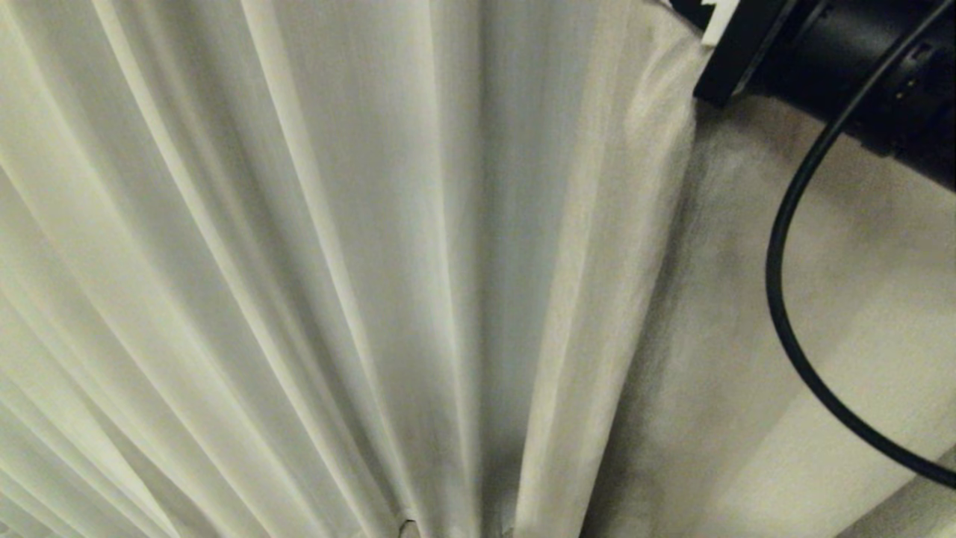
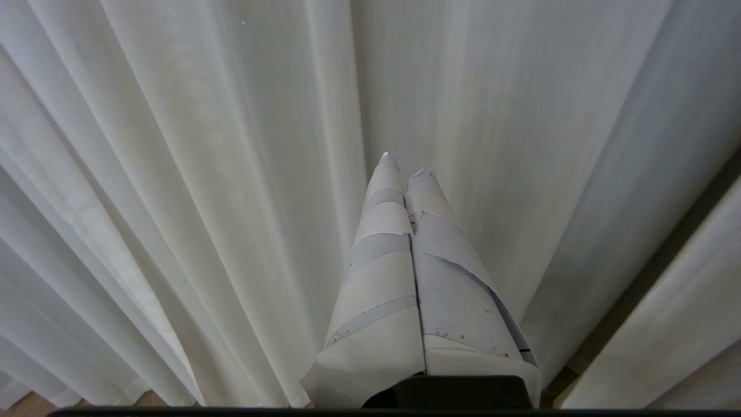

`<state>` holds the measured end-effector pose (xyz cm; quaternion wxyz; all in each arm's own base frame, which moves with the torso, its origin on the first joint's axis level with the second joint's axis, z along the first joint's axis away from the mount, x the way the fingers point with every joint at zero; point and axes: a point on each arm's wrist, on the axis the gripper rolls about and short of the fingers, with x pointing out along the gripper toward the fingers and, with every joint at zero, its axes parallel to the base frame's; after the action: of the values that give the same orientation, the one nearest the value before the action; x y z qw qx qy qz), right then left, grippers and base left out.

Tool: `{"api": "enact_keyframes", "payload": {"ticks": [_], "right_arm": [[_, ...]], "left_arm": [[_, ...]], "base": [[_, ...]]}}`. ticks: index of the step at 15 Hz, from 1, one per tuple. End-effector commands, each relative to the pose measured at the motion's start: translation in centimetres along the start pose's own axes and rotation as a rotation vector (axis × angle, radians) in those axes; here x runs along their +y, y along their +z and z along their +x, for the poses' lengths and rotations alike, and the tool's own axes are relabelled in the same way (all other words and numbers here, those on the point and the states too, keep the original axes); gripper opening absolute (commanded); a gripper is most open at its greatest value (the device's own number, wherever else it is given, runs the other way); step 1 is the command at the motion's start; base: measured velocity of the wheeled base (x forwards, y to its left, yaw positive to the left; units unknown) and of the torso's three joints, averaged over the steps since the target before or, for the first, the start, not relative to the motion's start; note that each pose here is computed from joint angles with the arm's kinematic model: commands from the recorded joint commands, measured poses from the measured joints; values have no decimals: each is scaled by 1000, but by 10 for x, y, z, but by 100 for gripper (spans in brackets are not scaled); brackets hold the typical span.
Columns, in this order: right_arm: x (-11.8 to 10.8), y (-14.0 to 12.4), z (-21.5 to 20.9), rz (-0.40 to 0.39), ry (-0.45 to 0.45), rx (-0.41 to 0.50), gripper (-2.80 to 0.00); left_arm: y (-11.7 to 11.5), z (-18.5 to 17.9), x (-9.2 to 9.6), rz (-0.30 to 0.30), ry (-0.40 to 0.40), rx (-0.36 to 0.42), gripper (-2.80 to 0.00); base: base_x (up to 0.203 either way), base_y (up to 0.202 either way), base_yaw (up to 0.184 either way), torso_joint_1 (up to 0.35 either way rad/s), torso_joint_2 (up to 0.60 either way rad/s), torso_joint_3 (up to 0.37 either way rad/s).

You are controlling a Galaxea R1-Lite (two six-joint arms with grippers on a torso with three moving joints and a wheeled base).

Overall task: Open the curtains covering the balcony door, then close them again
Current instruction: Close the outer curtains on both sides

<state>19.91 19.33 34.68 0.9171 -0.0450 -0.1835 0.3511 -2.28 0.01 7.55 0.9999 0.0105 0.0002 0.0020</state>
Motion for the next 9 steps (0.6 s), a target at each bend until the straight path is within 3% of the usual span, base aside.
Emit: {"api": "enact_keyframes", "payload": {"ticks": [1, 9], "right_arm": [[15, -5, 8, 14, -39, 20, -280], [18, -3, 11, 21, -88, 21, -280]], "left_arm": [[0, 0, 0, 0, 1, 0, -280], [0, 0, 0, 0, 2, 0, -280]], "base": [[0, 0, 0, 0, 0, 0], [0, 0, 0, 0, 0, 0]]}}
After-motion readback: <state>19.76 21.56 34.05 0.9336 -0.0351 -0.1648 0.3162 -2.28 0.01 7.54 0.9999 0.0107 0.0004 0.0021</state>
